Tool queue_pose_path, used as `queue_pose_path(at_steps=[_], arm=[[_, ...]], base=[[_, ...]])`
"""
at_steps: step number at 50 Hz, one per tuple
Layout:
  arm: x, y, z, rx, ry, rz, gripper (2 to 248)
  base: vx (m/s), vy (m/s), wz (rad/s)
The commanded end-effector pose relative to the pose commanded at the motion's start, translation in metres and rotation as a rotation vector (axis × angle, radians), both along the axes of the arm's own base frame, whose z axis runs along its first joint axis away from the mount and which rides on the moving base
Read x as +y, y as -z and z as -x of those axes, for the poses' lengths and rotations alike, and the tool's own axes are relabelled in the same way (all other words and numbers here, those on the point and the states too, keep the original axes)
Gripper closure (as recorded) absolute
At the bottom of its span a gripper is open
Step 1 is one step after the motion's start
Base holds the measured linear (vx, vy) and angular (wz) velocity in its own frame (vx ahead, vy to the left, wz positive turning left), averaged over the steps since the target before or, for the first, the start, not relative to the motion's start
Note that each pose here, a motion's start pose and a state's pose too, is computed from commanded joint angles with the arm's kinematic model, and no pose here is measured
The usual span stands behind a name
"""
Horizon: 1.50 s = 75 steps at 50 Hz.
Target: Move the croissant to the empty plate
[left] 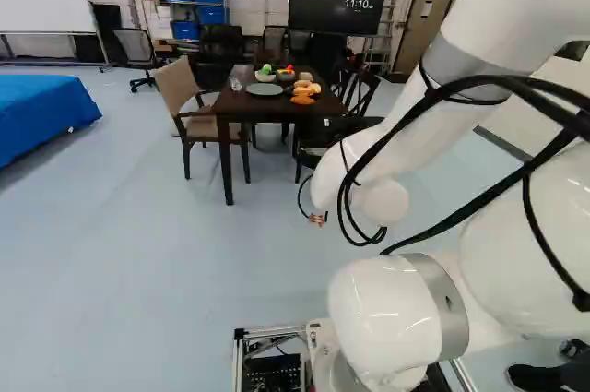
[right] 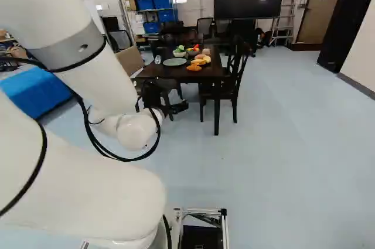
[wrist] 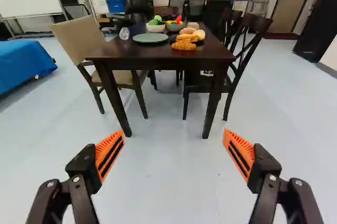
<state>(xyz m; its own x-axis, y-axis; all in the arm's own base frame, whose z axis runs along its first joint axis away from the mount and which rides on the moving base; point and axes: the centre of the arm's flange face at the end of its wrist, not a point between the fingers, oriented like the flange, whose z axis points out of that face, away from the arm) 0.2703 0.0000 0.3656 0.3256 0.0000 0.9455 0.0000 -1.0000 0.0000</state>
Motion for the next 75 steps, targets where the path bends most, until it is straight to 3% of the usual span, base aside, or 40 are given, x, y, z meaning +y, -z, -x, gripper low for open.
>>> queue_pose_path(at_steps=[75], arm=[[0.0,0.0,0.0,0.0,0.0,0.0,3]], base=[[0.076,-0.002,-0.009]])
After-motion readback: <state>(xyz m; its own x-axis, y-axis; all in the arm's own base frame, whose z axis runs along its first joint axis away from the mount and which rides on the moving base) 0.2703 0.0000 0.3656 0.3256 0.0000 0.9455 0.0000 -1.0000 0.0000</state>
